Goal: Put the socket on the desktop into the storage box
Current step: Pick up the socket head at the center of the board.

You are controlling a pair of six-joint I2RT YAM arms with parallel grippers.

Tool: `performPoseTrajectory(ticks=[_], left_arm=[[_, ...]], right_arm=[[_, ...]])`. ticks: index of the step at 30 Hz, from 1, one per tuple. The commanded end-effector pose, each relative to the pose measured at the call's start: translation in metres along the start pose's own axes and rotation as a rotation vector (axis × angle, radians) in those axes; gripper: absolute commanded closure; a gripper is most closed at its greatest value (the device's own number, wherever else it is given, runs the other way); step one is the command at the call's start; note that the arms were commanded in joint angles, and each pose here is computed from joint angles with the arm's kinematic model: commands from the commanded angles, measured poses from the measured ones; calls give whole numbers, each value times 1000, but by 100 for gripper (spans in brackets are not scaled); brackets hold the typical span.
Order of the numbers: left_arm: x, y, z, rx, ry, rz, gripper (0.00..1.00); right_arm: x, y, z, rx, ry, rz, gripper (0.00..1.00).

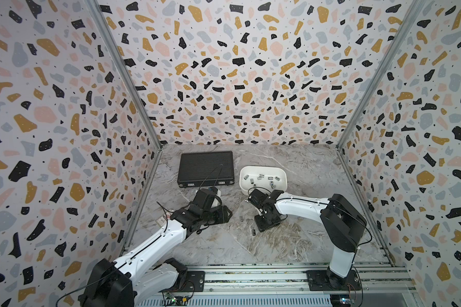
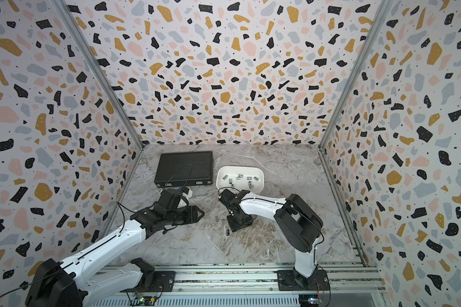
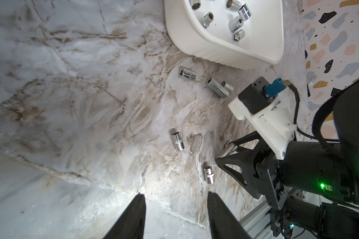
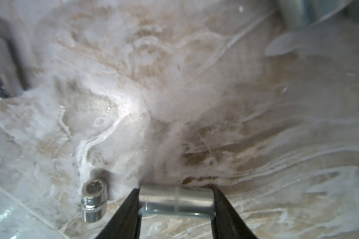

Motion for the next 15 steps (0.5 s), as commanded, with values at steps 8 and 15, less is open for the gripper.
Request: performPoseTrajectory(ticks=[8,15], left_arm=[[-1,3,-4,-13,9,10,48],[-6,5,-9,-9,2,27,48]], right_arm=[[-6,-28,-2,-88,4,27,55],[-12,-46,-9,-140,21,-5,55]])
Point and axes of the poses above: each gripper's point midway between its finger pads, its own y axis out along the fingers, its own x axis along the line the jaws close on, z = x × y, the point moved 6 cm from there along -y, back along the fingers
